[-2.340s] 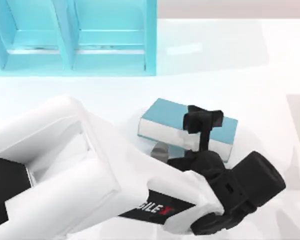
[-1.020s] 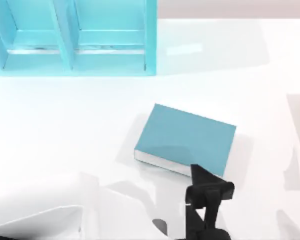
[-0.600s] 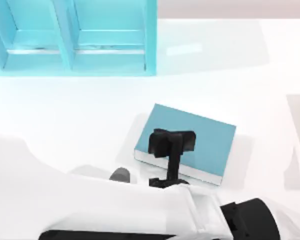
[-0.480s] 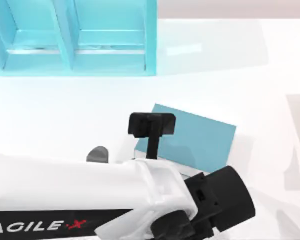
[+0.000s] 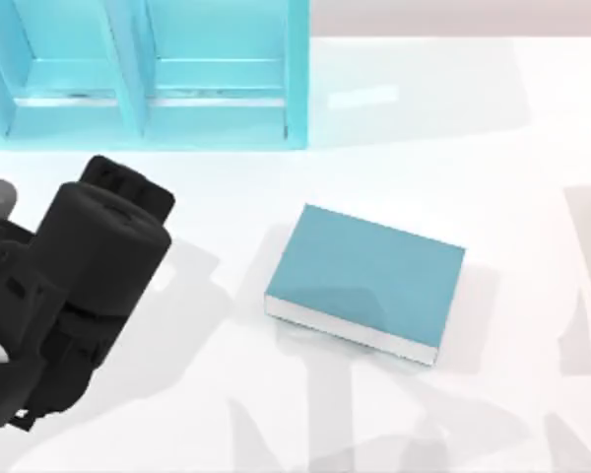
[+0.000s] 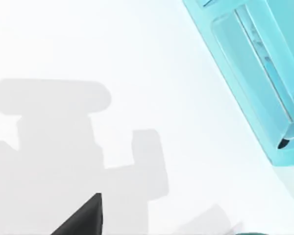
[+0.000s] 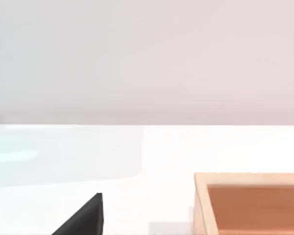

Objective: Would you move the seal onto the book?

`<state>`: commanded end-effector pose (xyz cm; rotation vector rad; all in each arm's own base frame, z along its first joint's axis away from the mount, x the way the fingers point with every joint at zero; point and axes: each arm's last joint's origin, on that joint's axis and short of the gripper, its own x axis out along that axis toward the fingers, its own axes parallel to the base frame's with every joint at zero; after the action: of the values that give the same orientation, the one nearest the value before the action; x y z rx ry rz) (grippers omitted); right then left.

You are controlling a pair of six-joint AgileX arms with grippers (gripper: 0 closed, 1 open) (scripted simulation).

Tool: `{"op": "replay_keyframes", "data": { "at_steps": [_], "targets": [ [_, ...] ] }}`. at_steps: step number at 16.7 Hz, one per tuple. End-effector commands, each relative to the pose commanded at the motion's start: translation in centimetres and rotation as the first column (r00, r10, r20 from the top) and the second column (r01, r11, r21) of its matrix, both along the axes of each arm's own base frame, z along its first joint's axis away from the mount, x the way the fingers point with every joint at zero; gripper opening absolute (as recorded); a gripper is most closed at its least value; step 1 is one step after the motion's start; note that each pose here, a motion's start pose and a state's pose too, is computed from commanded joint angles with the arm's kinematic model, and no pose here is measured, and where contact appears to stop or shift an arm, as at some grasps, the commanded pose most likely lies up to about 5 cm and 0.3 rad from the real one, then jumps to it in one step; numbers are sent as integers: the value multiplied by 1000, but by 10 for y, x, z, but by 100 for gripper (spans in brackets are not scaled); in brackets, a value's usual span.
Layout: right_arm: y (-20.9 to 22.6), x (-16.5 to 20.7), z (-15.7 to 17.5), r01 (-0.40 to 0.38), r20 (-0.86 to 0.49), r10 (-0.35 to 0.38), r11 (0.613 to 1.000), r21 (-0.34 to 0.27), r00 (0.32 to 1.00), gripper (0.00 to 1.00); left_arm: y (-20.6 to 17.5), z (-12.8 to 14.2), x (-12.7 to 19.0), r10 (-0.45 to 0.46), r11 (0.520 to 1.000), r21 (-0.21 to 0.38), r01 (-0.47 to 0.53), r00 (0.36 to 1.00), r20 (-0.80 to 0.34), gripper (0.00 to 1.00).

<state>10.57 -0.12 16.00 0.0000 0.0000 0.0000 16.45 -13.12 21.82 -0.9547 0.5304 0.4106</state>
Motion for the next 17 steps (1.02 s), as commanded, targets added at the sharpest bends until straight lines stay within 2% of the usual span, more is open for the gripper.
{"op": "replay_keyframes", "data": {
  "at_steps": [3, 5, 7, 10, 12, 15, 17],
  "targets": [
    [0, 0, 0, 0, 0, 0, 1000, 0, 1000, 100, 49, -4, -13, -188, 972, 152, 180, 981, 42, 100],
    [0, 0, 0, 0, 0, 0, 1000, 0, 1000, 100, 74, -12, -24, -299, 922, 284, 263, 950, 89, 100],
    [0, 0, 0, 0, 0, 0, 1000, 0, 1000, 100, 93, -22, -35, -389, 852, 430, 299, 911, 136, 100],
    [0, 0, 0, 0, 0, 0, 1000, 0, 1000, 100, 112, -38, -48, -479, 729, 630, 267, 857, 191, 100],
    [0, 0, 0, 0, 0, 0, 1000, 0, 1000, 100, 121, -47, -53, -514, 648, 732, 211, 830, 216, 100],
    [0, 0, 0, 0, 0, 0, 1000, 0, 1000, 100, 128, -56, -58, -542, 552, 824, 129, 806, 237, 100],
    [0, 0, 0, 0, 0, 0, 1000, 0, 1000, 100, 130, -58, -59, -549, 521, 848, 100, 800, 243, 100]
  ]
}}
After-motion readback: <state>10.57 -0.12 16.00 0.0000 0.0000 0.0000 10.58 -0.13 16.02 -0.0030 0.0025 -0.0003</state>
